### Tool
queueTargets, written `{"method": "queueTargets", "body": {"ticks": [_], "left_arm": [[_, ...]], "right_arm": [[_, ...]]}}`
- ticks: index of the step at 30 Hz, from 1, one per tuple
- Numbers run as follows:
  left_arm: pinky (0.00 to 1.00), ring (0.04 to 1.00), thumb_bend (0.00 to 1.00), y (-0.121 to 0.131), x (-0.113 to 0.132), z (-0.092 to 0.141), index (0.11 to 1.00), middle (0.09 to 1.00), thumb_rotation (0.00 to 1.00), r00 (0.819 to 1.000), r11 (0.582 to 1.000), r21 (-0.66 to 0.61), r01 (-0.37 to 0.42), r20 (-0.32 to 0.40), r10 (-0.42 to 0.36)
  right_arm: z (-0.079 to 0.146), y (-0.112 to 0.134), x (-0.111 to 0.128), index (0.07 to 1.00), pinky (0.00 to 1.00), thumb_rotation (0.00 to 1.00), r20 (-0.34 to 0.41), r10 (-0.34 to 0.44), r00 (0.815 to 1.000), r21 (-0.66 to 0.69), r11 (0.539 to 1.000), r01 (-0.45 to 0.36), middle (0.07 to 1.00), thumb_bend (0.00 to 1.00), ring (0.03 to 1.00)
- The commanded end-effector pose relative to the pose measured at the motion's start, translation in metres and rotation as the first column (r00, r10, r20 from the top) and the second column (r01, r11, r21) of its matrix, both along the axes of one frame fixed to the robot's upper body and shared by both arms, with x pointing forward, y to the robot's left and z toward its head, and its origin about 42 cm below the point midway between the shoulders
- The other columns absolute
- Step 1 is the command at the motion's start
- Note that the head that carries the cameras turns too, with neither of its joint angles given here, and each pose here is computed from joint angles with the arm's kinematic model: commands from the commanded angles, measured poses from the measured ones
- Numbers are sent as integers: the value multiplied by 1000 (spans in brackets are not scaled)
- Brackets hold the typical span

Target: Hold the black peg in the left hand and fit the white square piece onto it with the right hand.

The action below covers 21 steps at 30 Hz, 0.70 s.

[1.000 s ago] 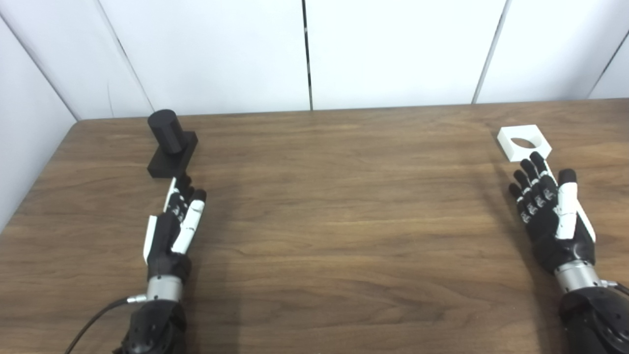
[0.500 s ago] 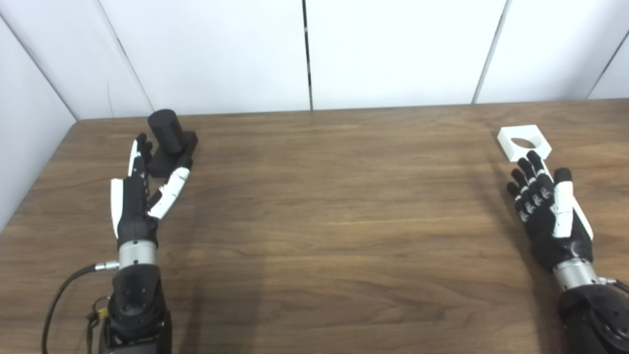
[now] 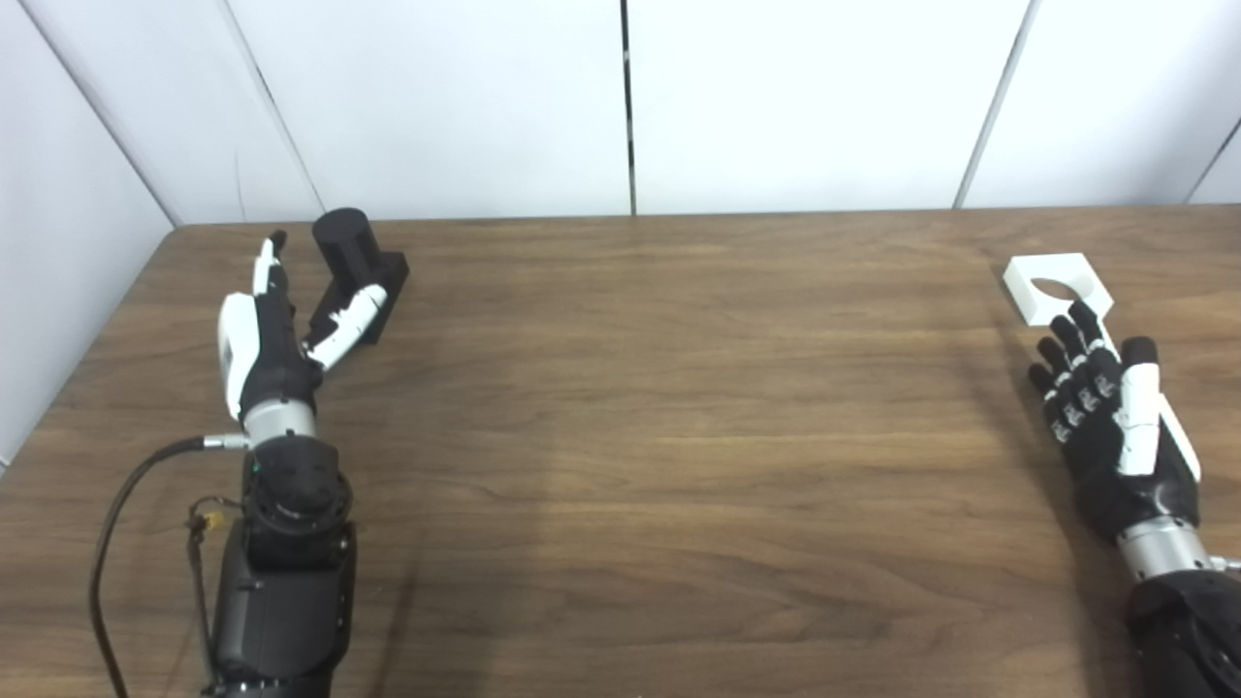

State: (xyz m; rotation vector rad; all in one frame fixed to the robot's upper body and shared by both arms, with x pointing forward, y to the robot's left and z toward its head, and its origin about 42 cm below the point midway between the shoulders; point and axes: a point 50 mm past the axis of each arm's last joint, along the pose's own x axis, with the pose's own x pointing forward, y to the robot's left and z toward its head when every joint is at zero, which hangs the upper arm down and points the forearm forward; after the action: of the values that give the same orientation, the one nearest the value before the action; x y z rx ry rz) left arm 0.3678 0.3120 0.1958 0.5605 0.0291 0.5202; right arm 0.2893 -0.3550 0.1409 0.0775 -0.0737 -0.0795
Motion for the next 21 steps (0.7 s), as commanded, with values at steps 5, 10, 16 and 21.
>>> {"method": "queueTargets", "body": {"ticks": [5, 10, 16, 21], "left_arm": [[965, 992, 863, 15, 22, 21, 942, 984, 498, 993, 982, 149, -116, 15, 115], [1000, 1000, 875, 16, 28, 16, 932, 994, 514, 984, 954, 255, -155, -43, 172], [1000, 1000, 911, 17, 39, 13, 932, 1000, 591, 969, 929, 341, -144, -140, 201], [1000, 1000, 926, 16, 53, 10, 909, 1000, 636, 948, 913, 393, -114, -231, 218]], "right_arm": [[3, -3, 0, 1000, 1000, 1000, 33, 0, 999, -8, 1000, 0, 1000, 646, 1000], [4, -5, 0, 1000, 1000, 1000, 34, 2, 999, -13, 1000, -2, 1000, 641, 1000], [6, -5, 1, 1000, 1000, 1000, 40, 12, 999, 5, 1000, -12, 1000, 641, 1000], [7, -3, 0, 1000, 1000, 1000, 41, 17, 999, -1, 1000, -17, 1000, 641, 1000]]}}
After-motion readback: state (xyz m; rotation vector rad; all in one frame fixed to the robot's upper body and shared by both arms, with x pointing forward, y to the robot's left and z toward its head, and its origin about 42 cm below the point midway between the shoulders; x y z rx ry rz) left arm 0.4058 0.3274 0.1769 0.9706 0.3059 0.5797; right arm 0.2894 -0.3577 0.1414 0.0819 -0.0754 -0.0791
